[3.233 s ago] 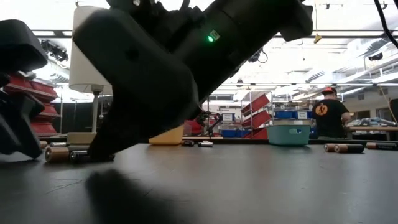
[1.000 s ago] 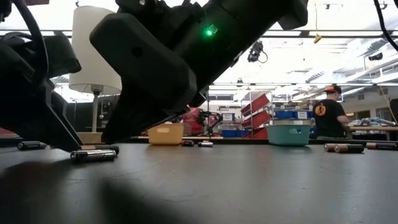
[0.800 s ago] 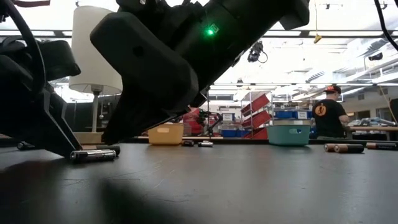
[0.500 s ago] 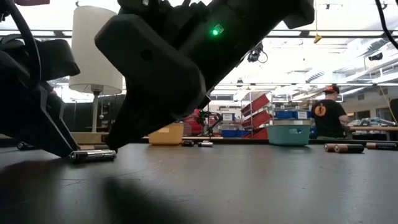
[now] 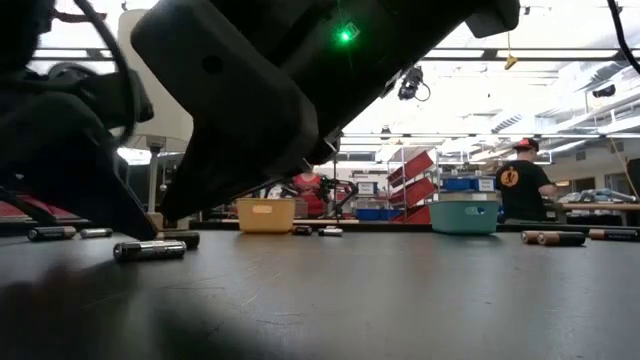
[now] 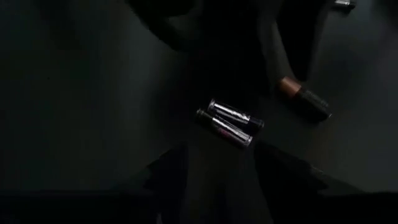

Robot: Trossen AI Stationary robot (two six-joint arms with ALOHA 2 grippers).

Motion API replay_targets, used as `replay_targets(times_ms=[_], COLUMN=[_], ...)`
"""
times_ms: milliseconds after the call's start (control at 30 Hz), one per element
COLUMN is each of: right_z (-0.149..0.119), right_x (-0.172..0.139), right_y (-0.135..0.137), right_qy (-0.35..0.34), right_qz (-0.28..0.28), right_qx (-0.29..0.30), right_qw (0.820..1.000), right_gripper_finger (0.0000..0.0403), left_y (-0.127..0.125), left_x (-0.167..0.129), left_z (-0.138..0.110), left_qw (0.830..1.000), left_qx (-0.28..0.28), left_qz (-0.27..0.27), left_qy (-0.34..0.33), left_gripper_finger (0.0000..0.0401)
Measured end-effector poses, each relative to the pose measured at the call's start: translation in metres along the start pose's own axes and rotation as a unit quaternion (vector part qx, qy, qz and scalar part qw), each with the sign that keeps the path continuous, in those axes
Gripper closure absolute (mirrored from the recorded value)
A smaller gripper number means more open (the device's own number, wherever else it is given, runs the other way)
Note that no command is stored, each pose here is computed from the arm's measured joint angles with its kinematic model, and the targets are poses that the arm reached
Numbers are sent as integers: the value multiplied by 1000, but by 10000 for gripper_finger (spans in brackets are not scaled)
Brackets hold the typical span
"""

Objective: Sort batteries
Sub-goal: Put the black battery into the blue bin

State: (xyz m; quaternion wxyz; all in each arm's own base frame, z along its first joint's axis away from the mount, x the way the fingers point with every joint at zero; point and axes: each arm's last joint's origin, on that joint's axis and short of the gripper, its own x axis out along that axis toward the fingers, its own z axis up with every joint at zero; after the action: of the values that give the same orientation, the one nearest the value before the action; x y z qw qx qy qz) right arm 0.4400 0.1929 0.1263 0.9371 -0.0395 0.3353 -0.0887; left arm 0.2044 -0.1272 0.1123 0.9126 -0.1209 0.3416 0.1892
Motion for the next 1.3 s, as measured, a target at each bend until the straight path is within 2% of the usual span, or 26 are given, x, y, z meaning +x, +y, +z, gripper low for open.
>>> replay_targets(times_ms=[167,500,867,1067,1300], right_z=[1,1,0,-1,-1], right_x=[0,-1,-4,-5,-5], right_y=[0,1,6,7,8], right_qy=[-7,-11,-16,-16,-16], right_qz=[-2,-16,-22,-20,-20], right_qx=[3,-3,2,1,-11], right_qw=[1000,1000,1000,1000,1000], right_gripper_finger=[212,212,212,212,212], left_y=[5,13,20,24,33], left_x=[6,15,22,27,30], left_z=[6,13,22,26,23], left_qw=[1000,998,997,997,996], left_qx=[14,51,62,52,48], left_qz=[12,1,-1,-10,-8], left_qy=[4,36,44,62,81], left_gripper_finger=[179,179,182,215,294])
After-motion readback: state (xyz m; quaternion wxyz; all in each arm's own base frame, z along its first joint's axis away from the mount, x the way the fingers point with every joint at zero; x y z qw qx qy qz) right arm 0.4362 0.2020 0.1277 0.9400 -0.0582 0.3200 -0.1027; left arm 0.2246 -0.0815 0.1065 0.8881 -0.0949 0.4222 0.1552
